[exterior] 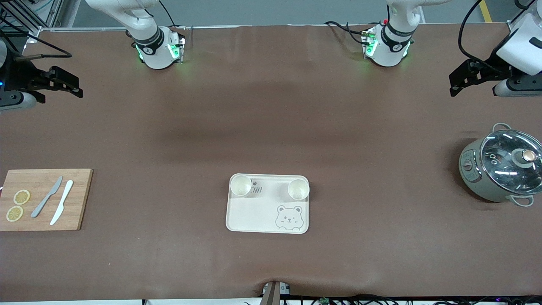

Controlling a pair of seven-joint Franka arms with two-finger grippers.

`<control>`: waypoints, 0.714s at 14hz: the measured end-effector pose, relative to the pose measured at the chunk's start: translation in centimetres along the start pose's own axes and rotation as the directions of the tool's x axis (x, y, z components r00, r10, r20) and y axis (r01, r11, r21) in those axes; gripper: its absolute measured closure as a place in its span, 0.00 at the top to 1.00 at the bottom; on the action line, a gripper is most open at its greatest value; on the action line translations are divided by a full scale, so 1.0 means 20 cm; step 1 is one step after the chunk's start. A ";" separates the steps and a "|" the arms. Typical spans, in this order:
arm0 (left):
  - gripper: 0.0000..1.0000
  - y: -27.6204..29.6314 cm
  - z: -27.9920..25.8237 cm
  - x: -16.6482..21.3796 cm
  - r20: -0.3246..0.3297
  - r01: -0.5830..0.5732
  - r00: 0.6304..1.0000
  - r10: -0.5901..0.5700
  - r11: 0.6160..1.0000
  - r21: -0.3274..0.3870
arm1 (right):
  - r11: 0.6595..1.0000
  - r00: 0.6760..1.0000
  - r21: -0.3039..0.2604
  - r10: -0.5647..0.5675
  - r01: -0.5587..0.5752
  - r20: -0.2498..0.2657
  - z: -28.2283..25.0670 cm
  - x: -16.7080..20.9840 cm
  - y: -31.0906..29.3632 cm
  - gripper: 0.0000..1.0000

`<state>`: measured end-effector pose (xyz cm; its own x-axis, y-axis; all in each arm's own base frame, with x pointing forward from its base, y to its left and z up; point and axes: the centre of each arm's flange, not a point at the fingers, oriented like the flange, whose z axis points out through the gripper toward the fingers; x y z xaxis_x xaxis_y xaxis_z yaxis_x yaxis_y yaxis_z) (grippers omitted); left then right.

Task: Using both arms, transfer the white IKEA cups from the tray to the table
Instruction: 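Move the left gripper from rest toward the white tray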

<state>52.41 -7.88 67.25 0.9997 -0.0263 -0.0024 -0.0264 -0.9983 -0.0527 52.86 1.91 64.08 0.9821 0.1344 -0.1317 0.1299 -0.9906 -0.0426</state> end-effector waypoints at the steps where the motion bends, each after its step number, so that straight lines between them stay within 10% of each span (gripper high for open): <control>1: 1.00 -0.01 0.00 0.00 0.000 0.002 1.000 -0.002 1.000 0.000 | 1.000 1.000 0.000 0.000 0.000 0.000 0.00 0.00 0.00 1.00; 10: 1.00 0.05 0.25 0.20 0.039 -0.020 0.999 0.021 1.000 -0.020 | 1.000 1.000 0.000 0.005 -0.005 -0.010 -0.01 0.00 0.01 1.00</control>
<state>56.37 -8.82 62.19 0.9981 -0.0451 -0.0422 -0.0465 -0.9984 -0.0328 52.98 1.65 64.20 0.9841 0.1294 -0.1216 0.1252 -0.9913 -0.0417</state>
